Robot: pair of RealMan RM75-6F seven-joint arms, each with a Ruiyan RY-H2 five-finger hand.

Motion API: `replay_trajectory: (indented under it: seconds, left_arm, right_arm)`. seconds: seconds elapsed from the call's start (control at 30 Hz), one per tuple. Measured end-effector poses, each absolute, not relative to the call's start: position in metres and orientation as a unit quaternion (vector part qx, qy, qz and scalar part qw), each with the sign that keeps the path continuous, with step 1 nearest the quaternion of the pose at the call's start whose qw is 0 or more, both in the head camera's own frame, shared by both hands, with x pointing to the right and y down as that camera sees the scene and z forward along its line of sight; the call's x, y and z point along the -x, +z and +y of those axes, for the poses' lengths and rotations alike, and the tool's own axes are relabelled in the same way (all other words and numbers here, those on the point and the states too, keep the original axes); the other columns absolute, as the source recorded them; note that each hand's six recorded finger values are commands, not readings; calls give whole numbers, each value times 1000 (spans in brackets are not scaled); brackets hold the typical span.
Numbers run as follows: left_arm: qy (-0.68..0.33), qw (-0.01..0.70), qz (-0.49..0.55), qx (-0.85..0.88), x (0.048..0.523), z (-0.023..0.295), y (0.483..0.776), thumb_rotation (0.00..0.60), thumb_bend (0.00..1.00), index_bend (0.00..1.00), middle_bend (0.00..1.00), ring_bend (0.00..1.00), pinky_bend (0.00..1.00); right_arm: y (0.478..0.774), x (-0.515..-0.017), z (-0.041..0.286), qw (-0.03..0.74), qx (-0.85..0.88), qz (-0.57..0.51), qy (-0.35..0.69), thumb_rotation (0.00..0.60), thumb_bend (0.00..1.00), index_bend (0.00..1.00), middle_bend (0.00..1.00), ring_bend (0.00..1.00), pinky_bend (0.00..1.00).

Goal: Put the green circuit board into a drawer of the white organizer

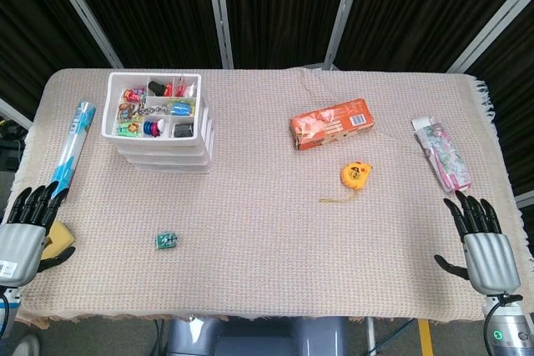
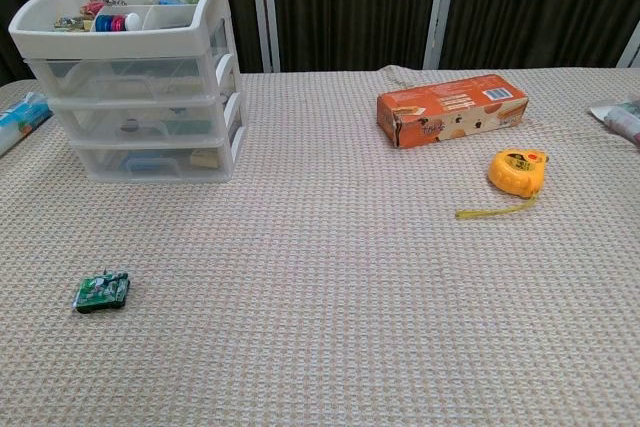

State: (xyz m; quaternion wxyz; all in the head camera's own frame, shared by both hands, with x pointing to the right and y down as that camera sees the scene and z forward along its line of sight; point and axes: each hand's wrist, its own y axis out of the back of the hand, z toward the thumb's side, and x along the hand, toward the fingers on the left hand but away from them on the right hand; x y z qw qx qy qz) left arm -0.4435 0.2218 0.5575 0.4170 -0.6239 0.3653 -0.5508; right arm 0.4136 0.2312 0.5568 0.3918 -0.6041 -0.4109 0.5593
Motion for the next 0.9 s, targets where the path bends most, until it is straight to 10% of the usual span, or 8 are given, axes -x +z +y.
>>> replay_trajectory:
  seconds: [0.67, 0.9]
  left_arm:
    - [-552, 410, 368, 626, 445, 222, 558, 600, 183, 0, 4, 5, 20]
    - [-528, 395, 398, 638, 432, 212, 557, 600, 501, 0, 670, 598, 540]
  right_arm:
    - [559, -412, 230, 387, 607, -410, 560, 600, 0, 97, 0, 0, 0]
    - [559, -412, 231, 389, 608, -408, 559, 600, 0, 97, 0, 0, 0]
